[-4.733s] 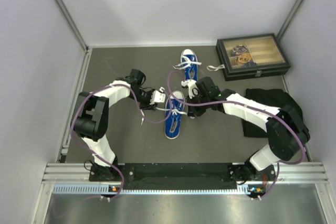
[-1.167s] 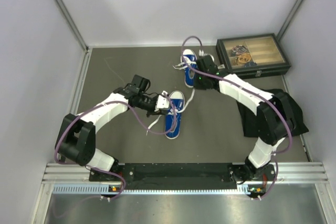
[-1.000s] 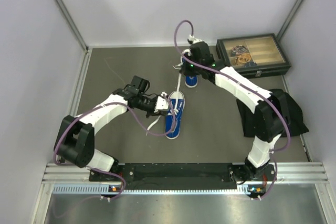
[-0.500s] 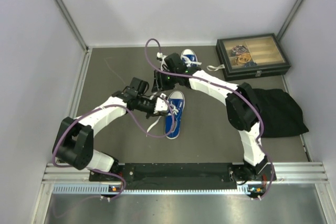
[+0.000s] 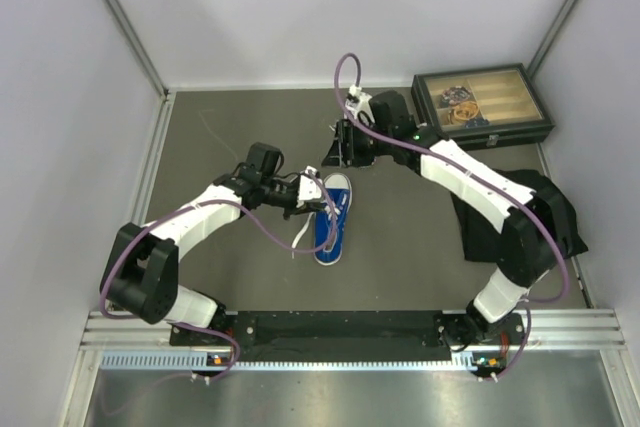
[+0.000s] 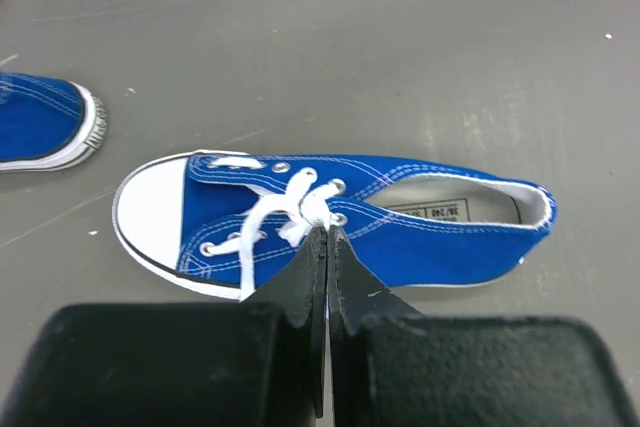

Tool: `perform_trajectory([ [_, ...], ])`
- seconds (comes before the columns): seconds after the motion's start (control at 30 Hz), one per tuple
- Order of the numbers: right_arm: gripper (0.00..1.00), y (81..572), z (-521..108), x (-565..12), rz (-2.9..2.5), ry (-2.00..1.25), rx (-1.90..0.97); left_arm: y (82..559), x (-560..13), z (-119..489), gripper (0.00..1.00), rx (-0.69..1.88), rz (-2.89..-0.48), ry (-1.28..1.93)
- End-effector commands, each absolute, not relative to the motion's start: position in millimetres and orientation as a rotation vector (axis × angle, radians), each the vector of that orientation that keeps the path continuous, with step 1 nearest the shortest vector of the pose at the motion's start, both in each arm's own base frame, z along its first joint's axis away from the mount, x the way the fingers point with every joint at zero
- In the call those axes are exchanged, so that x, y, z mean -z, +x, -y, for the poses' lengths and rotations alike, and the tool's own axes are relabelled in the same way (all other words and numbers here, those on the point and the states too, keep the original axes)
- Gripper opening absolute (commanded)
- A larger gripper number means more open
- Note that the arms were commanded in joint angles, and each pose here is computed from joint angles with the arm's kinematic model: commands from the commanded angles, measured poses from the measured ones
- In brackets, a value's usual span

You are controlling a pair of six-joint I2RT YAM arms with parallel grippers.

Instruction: Tie the shoes

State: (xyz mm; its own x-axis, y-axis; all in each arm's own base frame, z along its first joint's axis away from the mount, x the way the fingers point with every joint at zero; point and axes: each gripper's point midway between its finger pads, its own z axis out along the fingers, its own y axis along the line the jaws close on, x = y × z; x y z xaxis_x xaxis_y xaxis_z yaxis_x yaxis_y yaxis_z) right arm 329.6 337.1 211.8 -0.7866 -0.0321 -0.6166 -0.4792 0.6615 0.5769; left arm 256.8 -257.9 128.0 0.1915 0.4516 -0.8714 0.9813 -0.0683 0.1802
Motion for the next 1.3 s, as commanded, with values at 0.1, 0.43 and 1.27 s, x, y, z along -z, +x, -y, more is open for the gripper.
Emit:
perform_trajectory([
  [0.1,0.47,294.5,-341.6,-192.2,-2.346,-0.437,-1.137,269.0,-137.2,266.0,0.0,0.821,-1.359,1.583],
  [0.43,0.43,280.6,-361.3,-173.9,-2.417,-0.457,-1.134,277.1,-128.6,257.0,0.0,0.811,-1.413,1.556],
  [1.27,0.35,281.8,-354.3,-144.3,-2.531,-0.372,-1.06,287.0,-130.4,253.9,0.0,0.83,-1.417,1.506],
])
